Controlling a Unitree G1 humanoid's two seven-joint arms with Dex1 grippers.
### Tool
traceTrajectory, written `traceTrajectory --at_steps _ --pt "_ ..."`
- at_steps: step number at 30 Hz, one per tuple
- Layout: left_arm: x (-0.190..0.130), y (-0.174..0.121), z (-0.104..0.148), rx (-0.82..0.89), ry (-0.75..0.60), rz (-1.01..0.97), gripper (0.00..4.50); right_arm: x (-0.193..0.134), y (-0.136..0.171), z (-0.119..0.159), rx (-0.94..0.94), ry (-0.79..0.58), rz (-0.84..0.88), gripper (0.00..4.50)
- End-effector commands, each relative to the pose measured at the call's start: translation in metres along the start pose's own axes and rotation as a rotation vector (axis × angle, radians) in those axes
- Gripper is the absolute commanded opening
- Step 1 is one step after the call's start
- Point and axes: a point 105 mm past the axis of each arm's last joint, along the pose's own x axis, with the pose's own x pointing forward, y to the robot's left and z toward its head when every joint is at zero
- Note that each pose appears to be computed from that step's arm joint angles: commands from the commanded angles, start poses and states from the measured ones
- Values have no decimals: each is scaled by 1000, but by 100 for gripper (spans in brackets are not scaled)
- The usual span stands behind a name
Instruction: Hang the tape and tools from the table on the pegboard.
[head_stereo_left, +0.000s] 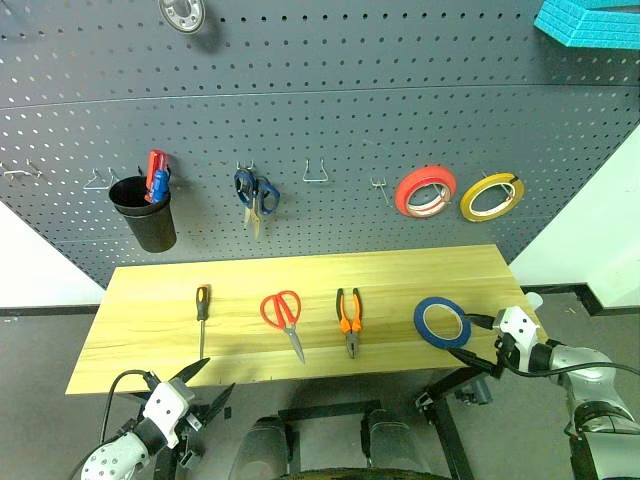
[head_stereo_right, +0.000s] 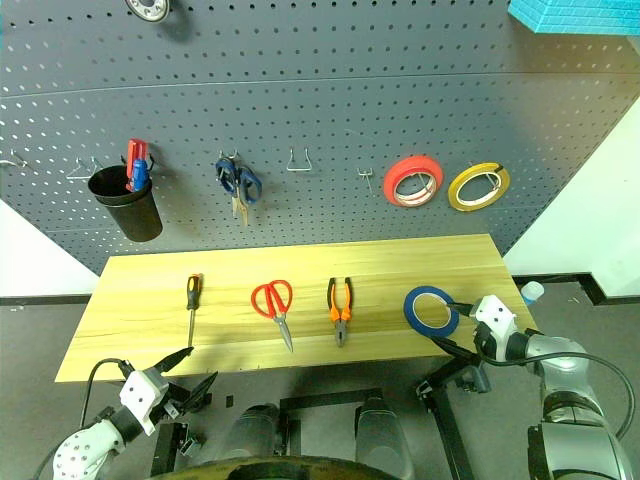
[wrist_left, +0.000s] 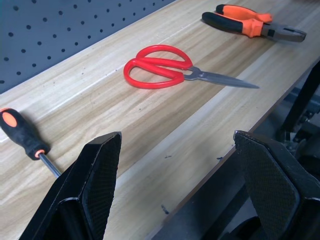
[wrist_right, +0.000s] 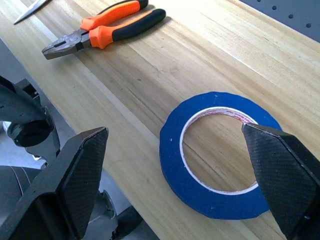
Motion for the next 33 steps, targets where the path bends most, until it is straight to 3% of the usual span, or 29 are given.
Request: traceTrajectory --at_steps 1,7,18,33 --pt "2 8 8 20 -17 34 374 -2 -9 8 -18 -7 -17 450" --pt "38 16 31 6 -43 99 374 -5 -14 3 15 31 -51 450" --pt "99 -26 106 0 -56 -234 374 -10 -19 -12 38 149 -87 450" --pt "111 -37 99 30 38 -315 374 -10 -8 -12 -37 159 -7 450"
